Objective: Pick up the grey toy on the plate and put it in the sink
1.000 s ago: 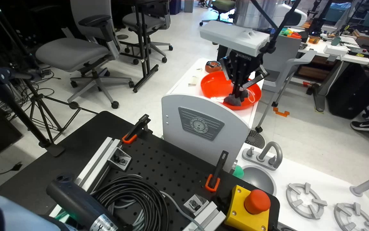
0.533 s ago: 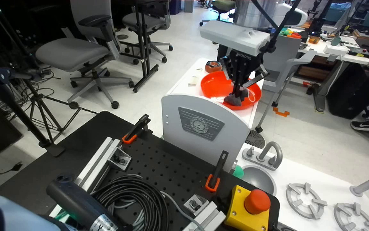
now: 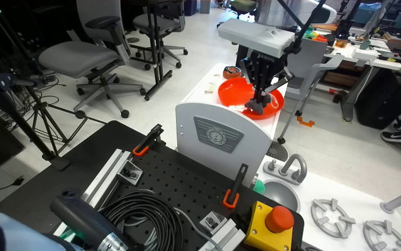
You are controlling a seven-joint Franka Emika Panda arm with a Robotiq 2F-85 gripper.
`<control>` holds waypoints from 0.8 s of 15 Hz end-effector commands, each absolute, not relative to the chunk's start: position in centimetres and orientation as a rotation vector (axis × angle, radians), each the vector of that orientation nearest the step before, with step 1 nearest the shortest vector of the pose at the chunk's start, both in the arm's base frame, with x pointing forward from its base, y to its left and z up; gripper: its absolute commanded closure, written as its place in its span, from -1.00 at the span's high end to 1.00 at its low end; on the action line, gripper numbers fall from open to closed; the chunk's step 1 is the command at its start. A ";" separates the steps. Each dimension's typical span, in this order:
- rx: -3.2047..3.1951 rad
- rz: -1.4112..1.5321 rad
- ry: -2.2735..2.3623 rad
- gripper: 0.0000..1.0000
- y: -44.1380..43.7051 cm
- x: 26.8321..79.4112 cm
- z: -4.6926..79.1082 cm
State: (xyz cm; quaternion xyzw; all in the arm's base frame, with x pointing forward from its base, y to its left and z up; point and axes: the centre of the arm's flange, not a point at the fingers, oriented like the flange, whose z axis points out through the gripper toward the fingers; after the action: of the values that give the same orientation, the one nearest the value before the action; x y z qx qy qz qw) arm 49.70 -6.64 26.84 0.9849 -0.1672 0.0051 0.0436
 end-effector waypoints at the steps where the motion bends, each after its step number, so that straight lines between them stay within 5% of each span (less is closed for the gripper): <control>1: 3.027 0.076 -0.507 -0.98 -6.6 48.8 27.6; 12: 3.041 0.174 -0.496 -0.98 -6.4 46.6 29.2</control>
State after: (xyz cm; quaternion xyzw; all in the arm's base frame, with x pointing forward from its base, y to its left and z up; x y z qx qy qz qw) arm 48.37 -6.36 28.21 0.9849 -0.1663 0.0302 0.0370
